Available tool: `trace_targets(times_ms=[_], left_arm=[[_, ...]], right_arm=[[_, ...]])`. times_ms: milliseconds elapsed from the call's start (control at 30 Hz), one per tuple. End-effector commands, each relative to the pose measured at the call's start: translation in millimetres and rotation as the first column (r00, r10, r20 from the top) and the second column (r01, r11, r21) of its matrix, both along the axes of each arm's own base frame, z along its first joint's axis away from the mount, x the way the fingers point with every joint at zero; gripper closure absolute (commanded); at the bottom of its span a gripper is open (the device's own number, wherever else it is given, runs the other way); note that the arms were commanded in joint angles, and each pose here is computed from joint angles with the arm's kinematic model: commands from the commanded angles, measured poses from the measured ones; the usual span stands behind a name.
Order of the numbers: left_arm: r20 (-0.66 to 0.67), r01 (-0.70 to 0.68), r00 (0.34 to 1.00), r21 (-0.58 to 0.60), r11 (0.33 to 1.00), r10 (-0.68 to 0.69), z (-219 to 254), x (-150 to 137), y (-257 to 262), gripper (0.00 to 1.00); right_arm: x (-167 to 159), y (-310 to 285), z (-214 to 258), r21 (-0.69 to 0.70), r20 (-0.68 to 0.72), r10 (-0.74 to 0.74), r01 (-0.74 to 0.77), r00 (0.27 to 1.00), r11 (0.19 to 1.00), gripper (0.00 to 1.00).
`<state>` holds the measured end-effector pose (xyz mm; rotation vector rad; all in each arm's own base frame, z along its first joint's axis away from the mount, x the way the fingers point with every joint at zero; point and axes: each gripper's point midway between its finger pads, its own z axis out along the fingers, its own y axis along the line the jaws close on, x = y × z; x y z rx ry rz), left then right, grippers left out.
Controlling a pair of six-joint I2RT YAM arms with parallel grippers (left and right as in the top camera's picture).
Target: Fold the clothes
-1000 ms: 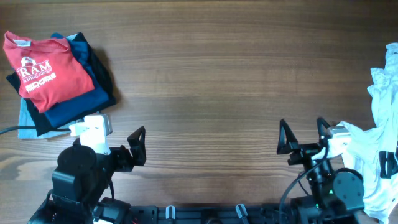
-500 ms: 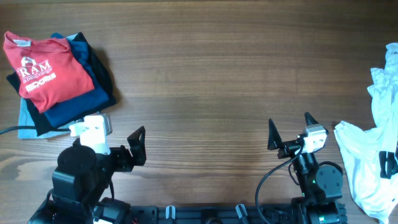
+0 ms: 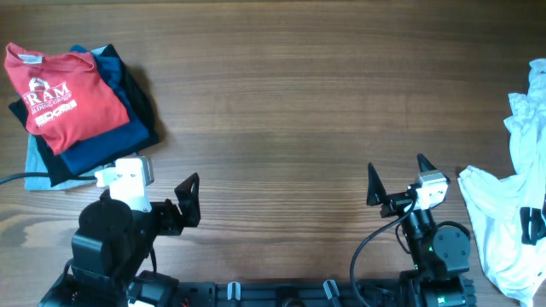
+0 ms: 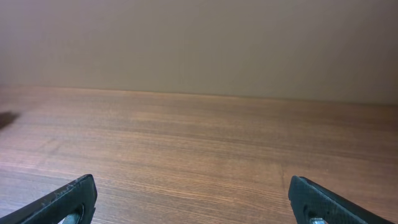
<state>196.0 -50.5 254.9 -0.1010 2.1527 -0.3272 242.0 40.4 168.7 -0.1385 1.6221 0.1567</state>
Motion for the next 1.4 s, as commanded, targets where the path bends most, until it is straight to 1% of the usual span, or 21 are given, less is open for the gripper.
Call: trace_targets(times_ms=[0, 533, 633, 767, 900, 1033, 1267, 1367], left_arm=[[0.001, -0.015, 1.000, -0.002, 1.000, 0.015, -0.6, 0.6, 1.6, 0.00], [0.002, -0.015, 1.000, -0.002, 1.000, 0.015, -0.4, 0.5, 1.6, 0.00], [0.003, -0.020, 1.000, 0.008, 1.000, 0.020, -1.6, -5.1, 5.9, 0.00], [-0.007, -0.097, 0.995, 0.007, 0.995, 0.097, -13.1, -13.1, 22.8, 0.00], [0.004, -0.216, 0.976, 0.000, 0.976, 0.216, -41.5, -15.8, 45.2, 0.00], [0.092, -0.263, 0.960, -0.030, 0.964, 0.264, -63.6, -5.1, 53.7, 0.00], [0.305, -0.239, 0.917, -0.099, 0.966, 0.258, -86.4, 29.3, 50.9, 0.00], [0.416, -0.226, 0.871, -0.132, 0.965, 0.260, -82.2, 41.5, 50.6, 0.00]], right_arm=[[-1.2, 0.9, 6.2, -0.008, 0.024, 0.010, -0.010, 1.000, 1.000, 0.00], [-1.2, 0.9, 6.2, -0.008, 0.024, 0.010, -0.010, 1.000, 1.000, 0.00], [-1.2, 0.9, 6.2, -0.008, 0.024, 0.010, -0.010, 1.000, 1.000, 0.00], [-1.2, 0.9, 6.2, -0.008, 0.024, 0.010, -0.010, 1.000, 1.000, 0.00], [-1.2, 0.9, 6.2, -0.008, 0.024, 0.010, -0.010, 1.000, 1.000, 0.00], [-1.2, 0.9, 6.2, -0.008, 0.024, 0.010, -0.010, 1.000, 1.000, 0.00], [-1.2, 0.9, 6.2, -0.008, 0.024, 0.010, -0.010, 1.000, 1.000, 0.00], [-1.2, 0.9, 6.2, -0.008, 0.024, 0.010, -0.010, 1.000, 1.000, 0.00]])
